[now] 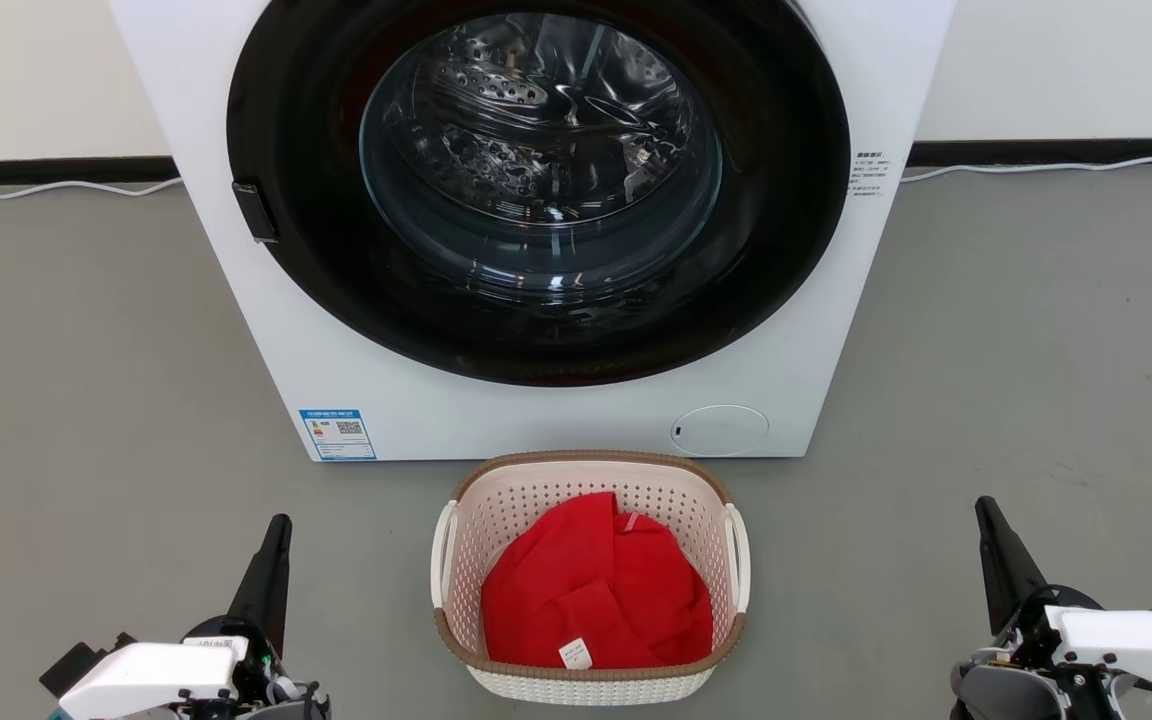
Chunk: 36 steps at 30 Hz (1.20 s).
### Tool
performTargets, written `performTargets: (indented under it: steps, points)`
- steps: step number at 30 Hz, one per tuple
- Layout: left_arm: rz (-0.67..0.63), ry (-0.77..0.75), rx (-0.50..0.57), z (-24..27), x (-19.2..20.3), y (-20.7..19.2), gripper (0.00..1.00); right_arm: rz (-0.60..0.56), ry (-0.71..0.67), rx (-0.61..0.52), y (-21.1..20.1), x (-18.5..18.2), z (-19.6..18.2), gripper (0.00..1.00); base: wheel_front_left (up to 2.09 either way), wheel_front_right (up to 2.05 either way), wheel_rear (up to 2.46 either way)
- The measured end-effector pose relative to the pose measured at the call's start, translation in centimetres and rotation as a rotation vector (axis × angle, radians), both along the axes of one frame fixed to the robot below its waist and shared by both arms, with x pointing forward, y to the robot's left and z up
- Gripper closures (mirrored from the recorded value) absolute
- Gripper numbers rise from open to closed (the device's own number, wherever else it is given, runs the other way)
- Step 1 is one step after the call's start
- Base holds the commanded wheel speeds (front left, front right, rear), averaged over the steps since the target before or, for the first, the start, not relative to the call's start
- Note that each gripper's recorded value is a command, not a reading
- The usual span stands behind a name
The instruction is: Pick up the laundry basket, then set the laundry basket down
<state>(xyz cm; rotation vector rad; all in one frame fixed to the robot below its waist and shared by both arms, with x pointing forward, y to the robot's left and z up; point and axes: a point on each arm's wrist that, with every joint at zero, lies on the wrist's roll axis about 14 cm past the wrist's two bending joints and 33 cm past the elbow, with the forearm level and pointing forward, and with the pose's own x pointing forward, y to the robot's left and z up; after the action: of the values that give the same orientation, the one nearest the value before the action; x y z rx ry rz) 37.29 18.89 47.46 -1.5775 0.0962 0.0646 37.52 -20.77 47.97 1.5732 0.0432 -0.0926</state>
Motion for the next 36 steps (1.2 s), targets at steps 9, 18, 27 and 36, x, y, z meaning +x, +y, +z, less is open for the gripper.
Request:
performTargets:
  steps: [9, 18, 27, 36]
  points:
    - [0.0, 0.0, -0.001, 0.0, 0.0, 0.0, 1.0, 0.0, 0.0, 0.0, 0.0, 0.0, 0.0, 1.0, 0.0, 0.0, 0.0]
    - [0.0, 0.0, -0.001, 0.0, 0.0, 0.0, 1.0, 0.0, 0.0, 0.0, 0.0, 0.0, 0.0, 1.0, 0.0, 0.0, 0.0]
    - [0.0, 0.0, -0.001, 0.01, 0.0, 0.0, 1.0, 0.0, 0.0, 0.0, 0.0, 0.0, 0.0, 1.0, 0.0, 0.0, 0.0]
    - [0.0, 0.0, -0.001, 0.01, 0.0, 0.0, 1.0, 0.0, 0.0, 0.0, 0.0, 0.0, 0.0, 1.0, 0.0, 0.0, 0.0]
